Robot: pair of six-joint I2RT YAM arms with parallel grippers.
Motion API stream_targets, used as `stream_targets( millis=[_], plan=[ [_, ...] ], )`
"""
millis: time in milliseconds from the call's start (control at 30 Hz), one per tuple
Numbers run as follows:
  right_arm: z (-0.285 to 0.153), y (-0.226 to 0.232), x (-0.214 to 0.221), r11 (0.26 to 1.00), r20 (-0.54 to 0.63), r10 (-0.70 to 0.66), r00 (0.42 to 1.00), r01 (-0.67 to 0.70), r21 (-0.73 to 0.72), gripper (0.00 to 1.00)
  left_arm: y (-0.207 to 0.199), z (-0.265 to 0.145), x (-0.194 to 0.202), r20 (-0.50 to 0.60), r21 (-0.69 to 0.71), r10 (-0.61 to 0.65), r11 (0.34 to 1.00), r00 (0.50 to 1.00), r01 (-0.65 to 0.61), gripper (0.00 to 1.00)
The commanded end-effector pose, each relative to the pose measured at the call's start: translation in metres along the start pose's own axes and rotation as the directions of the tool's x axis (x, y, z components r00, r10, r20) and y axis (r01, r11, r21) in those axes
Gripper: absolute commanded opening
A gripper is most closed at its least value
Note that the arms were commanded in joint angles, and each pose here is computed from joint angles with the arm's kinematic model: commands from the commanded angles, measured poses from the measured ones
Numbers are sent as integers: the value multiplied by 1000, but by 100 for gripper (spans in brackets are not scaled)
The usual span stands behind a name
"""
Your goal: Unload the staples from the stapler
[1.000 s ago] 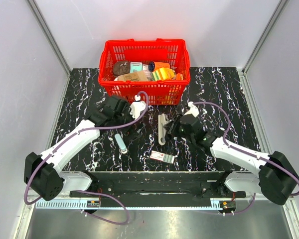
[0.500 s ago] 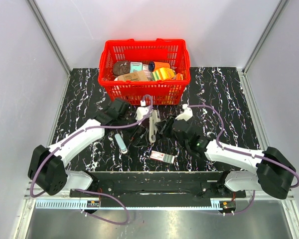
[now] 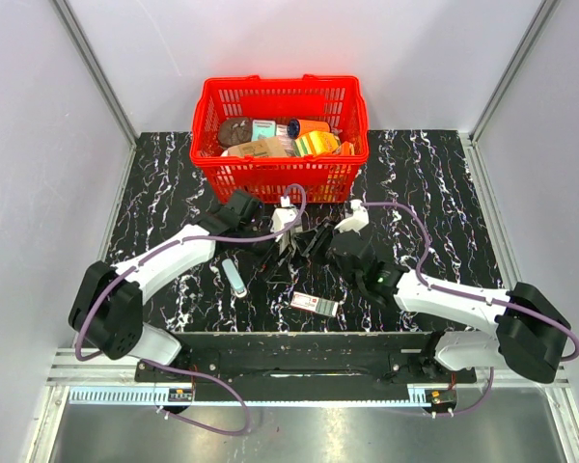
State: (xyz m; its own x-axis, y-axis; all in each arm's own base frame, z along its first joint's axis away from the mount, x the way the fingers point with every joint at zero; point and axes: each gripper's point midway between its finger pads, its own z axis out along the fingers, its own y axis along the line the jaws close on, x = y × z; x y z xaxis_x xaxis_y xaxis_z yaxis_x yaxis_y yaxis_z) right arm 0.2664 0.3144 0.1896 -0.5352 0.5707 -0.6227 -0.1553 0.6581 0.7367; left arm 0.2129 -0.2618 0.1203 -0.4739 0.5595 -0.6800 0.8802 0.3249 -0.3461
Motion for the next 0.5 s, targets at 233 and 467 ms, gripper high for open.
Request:
stream_targets(
  millis=[233, 467],
  plan=[
    [-8, 48, -19, 986, 61, 110, 992, -102, -128, 0, 18, 0, -17, 49, -83, 120, 990, 992, -116, 44],
    [-10, 31, -8, 991, 37, 94, 995, -90, -94, 0, 23, -5, -16, 53, -131, 144, 982, 988, -136, 0]
  ],
)
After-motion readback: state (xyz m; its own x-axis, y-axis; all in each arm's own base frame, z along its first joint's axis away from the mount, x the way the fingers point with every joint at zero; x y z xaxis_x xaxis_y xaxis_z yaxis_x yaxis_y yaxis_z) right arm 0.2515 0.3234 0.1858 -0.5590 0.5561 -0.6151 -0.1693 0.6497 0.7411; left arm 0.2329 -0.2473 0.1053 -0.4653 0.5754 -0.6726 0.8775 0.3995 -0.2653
